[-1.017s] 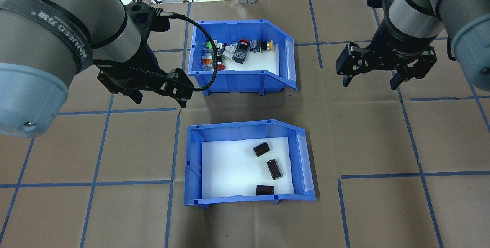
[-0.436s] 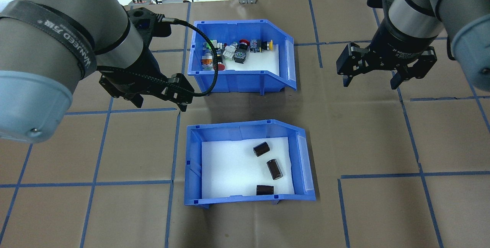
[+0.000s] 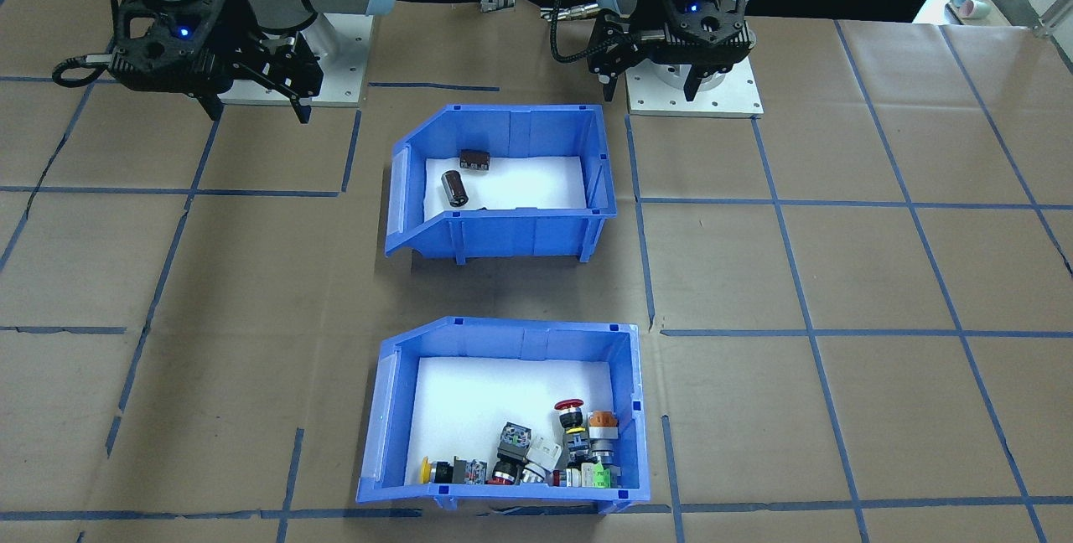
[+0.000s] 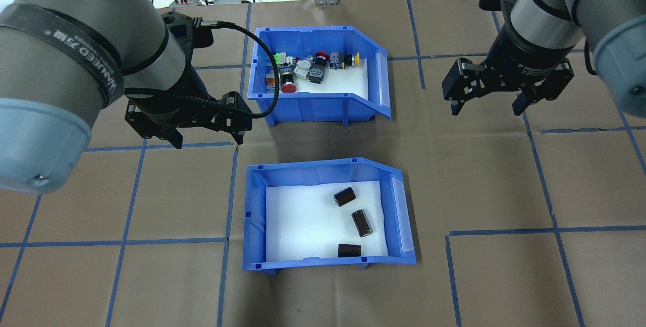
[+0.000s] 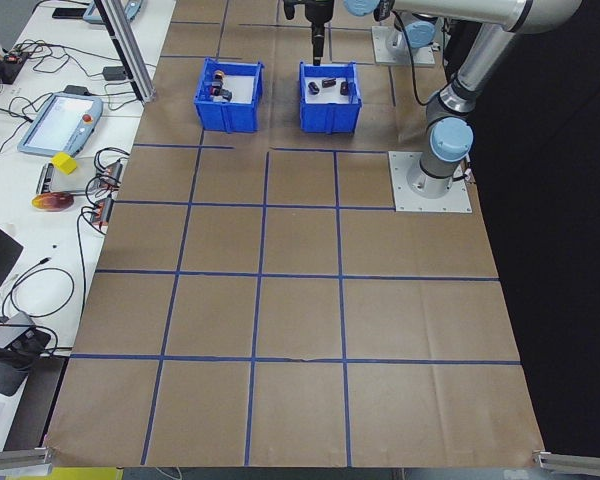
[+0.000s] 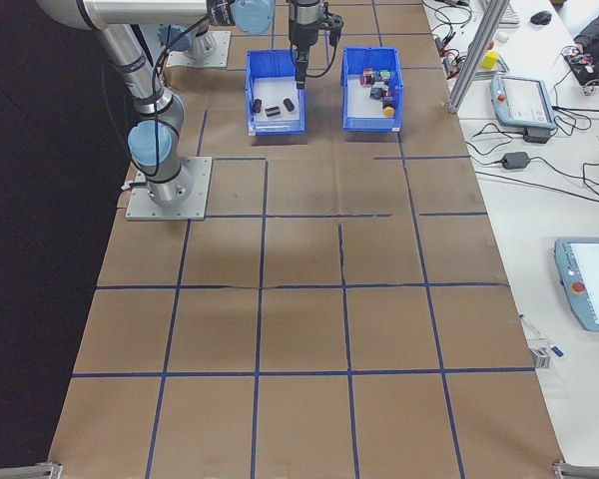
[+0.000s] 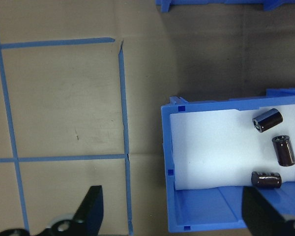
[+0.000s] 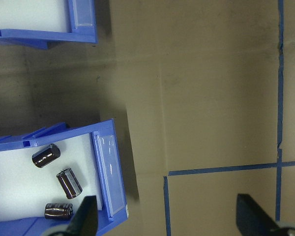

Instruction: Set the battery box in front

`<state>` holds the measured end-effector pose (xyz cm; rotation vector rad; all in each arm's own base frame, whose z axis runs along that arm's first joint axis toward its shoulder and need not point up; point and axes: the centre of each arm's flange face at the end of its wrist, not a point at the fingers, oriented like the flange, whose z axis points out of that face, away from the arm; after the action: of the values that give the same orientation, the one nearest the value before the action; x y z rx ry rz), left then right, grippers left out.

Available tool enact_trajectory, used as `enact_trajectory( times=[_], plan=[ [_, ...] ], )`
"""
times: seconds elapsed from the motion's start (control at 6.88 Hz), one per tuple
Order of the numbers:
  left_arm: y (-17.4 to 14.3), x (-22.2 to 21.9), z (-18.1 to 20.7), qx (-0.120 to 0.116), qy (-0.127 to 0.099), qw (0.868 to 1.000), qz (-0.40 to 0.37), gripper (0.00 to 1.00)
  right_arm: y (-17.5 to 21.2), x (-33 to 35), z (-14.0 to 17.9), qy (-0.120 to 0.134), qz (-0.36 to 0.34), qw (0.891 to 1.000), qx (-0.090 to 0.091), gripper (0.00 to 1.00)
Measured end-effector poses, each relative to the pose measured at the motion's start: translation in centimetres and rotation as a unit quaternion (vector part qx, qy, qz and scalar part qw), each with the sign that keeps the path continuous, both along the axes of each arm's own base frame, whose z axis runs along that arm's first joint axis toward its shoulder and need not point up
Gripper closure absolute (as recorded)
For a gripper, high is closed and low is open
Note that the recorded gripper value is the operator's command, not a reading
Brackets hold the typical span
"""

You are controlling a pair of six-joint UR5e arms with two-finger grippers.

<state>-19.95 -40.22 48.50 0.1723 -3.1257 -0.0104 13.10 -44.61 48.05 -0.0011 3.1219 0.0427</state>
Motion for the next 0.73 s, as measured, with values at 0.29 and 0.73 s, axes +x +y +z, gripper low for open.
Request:
enact_trajectory(
  times=[0.29,0.73],
  plan=[
    [0.0,0.1,-0.4,0.006,-0.004,0.996,0.085,0.00,-2.9,0.0,-1.1,-0.003,0.068,0.998,0.004,0.00],
    [-0.2,0.1,-1.1,0.013,-0.001,0.990,0.139,0.01,-9.8,0.8,-1.4,-0.014,0.203,0.979,-0.008,0.00]
  ],
)
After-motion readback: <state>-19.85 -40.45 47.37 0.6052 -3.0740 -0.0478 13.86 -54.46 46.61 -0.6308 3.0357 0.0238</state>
